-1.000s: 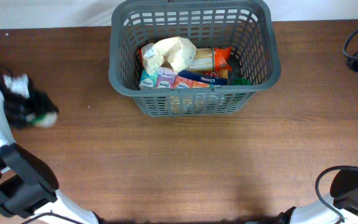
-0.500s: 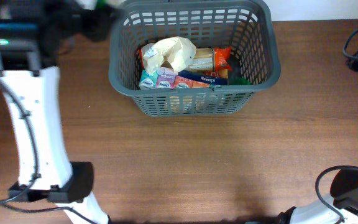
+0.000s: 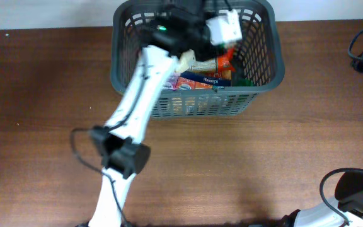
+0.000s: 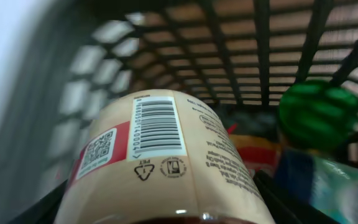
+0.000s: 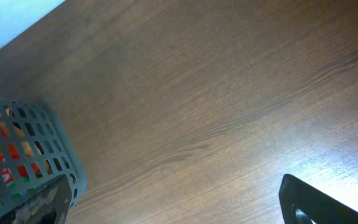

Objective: Pack container
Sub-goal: 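Lower the second jar into the basket and open the left gripper, then withdraw the left arm from the basket to the table's left edge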

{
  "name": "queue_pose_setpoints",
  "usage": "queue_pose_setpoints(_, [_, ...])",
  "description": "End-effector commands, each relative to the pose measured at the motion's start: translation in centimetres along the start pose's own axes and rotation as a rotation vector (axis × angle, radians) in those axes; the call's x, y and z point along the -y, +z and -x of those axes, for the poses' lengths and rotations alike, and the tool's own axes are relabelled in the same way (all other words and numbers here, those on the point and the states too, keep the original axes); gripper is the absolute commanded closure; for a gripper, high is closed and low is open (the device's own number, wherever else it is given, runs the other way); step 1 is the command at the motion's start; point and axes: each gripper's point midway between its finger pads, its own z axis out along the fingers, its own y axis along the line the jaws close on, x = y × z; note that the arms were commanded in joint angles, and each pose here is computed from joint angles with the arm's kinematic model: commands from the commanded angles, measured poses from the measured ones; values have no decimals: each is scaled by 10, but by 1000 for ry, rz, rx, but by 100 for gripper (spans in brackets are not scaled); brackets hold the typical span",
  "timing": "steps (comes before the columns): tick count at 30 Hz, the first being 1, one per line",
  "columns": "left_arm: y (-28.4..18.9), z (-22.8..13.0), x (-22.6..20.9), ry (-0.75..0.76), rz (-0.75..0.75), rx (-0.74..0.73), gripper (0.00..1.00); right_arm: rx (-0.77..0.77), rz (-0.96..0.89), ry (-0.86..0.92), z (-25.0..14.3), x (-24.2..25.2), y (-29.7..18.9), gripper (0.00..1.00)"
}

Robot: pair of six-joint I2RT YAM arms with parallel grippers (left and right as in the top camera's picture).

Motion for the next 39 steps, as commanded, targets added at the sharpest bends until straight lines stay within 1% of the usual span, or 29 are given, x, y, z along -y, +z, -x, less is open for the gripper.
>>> queue_pose_setpoints(1, [20,22,9,230,7,44,98,11,-14,6,1,3,-3,1])
queue_pose_setpoints(4, [35,37,9,268,39,87,98,11,-14,6,1,3,-3,1])
queue_pose_setpoints(7, [47,39,3,279,66,109,98,11,-14,6,1,3,-3,1])
queue_pose_setpoints(8, [49,40,2,281,71,113,97,11,-14,6,1,3,-3,1])
queue_pose_setpoints(9, [54,37,3,279,68,109,93,11,-14,7,1,3,-3,1])
queue_pose_setpoints(10, [55,36,3,276,66,108,84,11,-14,7,1,3,-3,1])
queue_pose_setpoints(11, [57,35,4,258,63,106,71,11,-14,7,1,3,-3,1])
queue_pose_setpoints(12, [57,34,3,237,68,101,32,11,-14,7,1,3,-3,1])
queue_pose_setpoints(13, [57,32,0,207,82,88,1,11,-14,7,1,3,-3,1])
queue_pose_setpoints(16, [50,27,-16,85,156,41,1,11,-14,7,1,3,-3,1])
queue_pose_setpoints(19, [31,26,-36,-107,226,34,1,11,-14,7,1,3,-3,1])
queue_pose_setpoints(21, [5,25,-51,-242,258,54,1,11,-14,6,1,3,-3,1])
queue_pose_setpoints(25, [-51,14,-75,-423,314,63,1,11,-14,7,1,3,-3,1])
queue_pose_setpoints(26, [-86,-1,-86,-515,349,51,1,11,-14,7,1,3,-3,1])
queue_pose_setpoints(28, [-123,-26,-100,-644,409,22,1,11,-14,6,1,3,-3,1])
queue_pose_setpoints(32, [-192,-100,-116,-926,520,-62,1,11,-14,6,1,3,-3,1])
queue_pose_setpoints(33, [-207,-124,-117,-990,539,-100,1,11,-14,7,1,3,-3,1])
queue_pose_setpoints(36, [-237,-186,-106,-1119,559,-229,1,11,-14,7,1,3,-3,1])
queue_pose_setpoints(39, [-259,-240,-89,-1240,553,-352,1,11,-14,7,1,3,-3,1])
